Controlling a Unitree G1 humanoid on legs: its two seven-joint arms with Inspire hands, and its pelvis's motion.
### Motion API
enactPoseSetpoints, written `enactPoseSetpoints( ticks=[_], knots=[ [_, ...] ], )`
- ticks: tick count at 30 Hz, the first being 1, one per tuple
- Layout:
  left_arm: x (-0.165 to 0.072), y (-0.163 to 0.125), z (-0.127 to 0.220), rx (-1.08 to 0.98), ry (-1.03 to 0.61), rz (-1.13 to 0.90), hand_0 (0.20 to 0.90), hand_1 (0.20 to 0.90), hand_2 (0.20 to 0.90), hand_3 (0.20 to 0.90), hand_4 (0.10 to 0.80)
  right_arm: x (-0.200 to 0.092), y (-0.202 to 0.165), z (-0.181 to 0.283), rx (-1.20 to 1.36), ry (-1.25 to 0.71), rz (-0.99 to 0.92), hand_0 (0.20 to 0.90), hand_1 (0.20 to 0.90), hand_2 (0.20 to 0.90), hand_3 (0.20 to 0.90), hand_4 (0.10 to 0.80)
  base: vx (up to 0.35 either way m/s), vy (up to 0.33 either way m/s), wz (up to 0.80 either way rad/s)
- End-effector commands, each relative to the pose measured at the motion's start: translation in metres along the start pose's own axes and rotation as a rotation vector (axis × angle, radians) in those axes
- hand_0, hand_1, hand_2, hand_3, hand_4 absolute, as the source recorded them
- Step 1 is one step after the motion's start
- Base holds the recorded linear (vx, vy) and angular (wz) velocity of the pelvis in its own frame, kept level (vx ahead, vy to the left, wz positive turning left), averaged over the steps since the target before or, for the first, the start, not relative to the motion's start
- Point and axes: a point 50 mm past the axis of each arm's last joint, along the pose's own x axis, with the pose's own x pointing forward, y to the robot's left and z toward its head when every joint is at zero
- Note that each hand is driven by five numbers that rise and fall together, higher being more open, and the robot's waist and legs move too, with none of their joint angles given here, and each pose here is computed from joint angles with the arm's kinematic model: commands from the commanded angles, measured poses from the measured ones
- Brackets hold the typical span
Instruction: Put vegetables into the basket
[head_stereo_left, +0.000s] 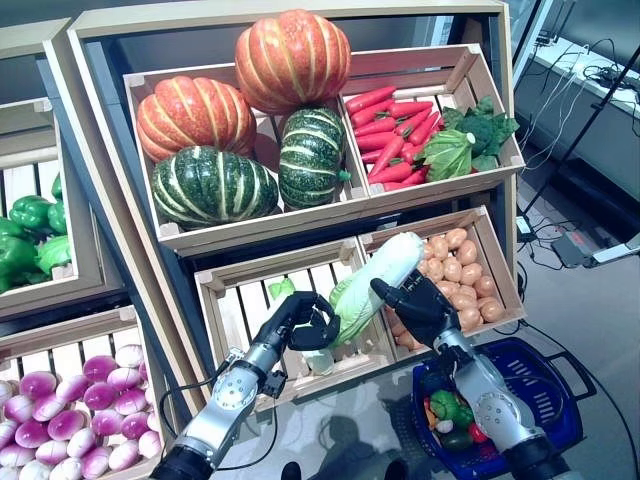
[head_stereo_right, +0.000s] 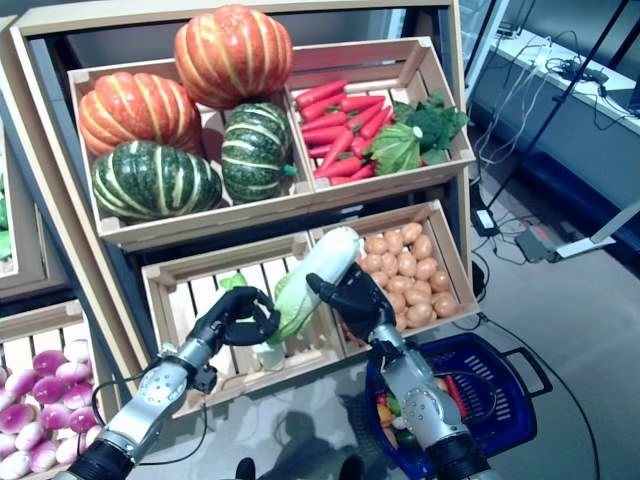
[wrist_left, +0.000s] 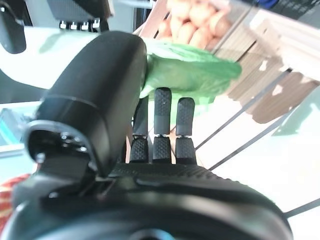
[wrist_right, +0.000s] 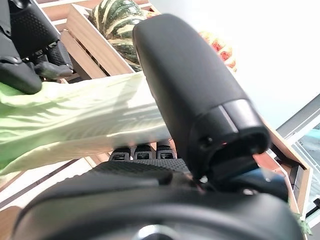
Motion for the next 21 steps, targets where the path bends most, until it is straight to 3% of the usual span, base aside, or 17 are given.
enactPoseSetpoints(
  ticks=[1, 6, 7, 21],
  knots=[
    [0.030, -0.013, 0.063, 0.003, -0.268, -0.205, 0.300, 0.300, 0.300, 0.300, 0.400, 0.027, 0.051, 0.029, 0.024, -0.142, 0.348, 0.900, 0.900, 0.900, 0.900, 0.800, 0.006, -0.007, -0.08],
    [0.029, -0.027, 0.053, -0.045, -0.212, -0.335, 0.300, 0.300, 0.300, 0.300, 0.400, 0.028, 0.059, 0.029, 0.035, -0.143, 0.406, 0.900, 0.900, 0.900, 0.900, 0.800, 0.001, -0.003, -0.04],
    [0.029, -0.031, 0.051, -0.048, -0.199, -0.371, 0.300, 0.300, 0.300, 0.300, 0.400, 0.029, 0.060, 0.029, 0.033, -0.143, 0.418, 0.300, 0.300, 0.300, 0.300, 0.400, 0.000, 0.000, 0.00],
    [0.028, -0.034, 0.046, -0.032, -0.160, -0.417, 0.300, 0.300, 0.300, 0.300, 0.400, 0.029, 0.058, 0.026, 0.069, -0.155, 0.416, 0.300, 0.300, 0.300, 0.300, 0.400, 0.000, -0.004, -0.01]
  ],
)
